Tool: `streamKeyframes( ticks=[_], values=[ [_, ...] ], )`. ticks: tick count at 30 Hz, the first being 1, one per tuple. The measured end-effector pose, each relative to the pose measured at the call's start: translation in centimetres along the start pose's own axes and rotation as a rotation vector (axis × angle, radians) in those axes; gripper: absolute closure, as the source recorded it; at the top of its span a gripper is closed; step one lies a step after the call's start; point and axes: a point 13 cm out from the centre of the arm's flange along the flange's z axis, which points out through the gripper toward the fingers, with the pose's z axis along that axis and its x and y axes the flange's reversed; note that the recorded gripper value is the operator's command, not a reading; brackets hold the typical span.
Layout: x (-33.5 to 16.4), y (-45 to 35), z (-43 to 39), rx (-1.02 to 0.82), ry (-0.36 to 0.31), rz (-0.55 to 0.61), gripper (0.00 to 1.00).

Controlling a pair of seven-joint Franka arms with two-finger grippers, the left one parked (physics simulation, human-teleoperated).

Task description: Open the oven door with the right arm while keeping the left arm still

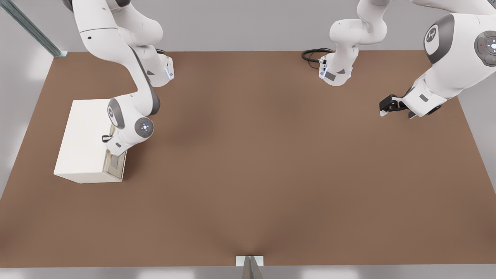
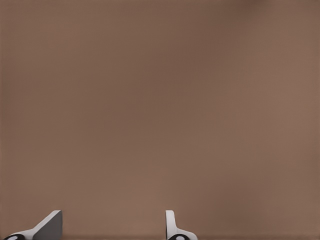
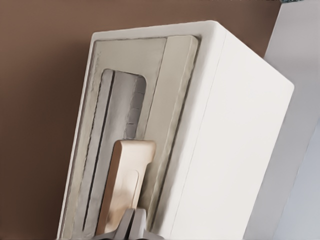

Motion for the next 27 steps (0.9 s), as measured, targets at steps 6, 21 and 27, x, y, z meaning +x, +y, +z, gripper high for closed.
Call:
streamKeyframes(
  ticks=[6, 21, 27],
  values=[
    [-5.0, 0.7, -9.5, -0.119, -0.07, 0.077, 0.63],
    [1.4, -11.5, -20.1, -0.733, -0.026, 0.238, 0.0],
    [1.9, -12.0, -19.2, -0.744, -0.022, 0.195, 0.0]
  ],
)
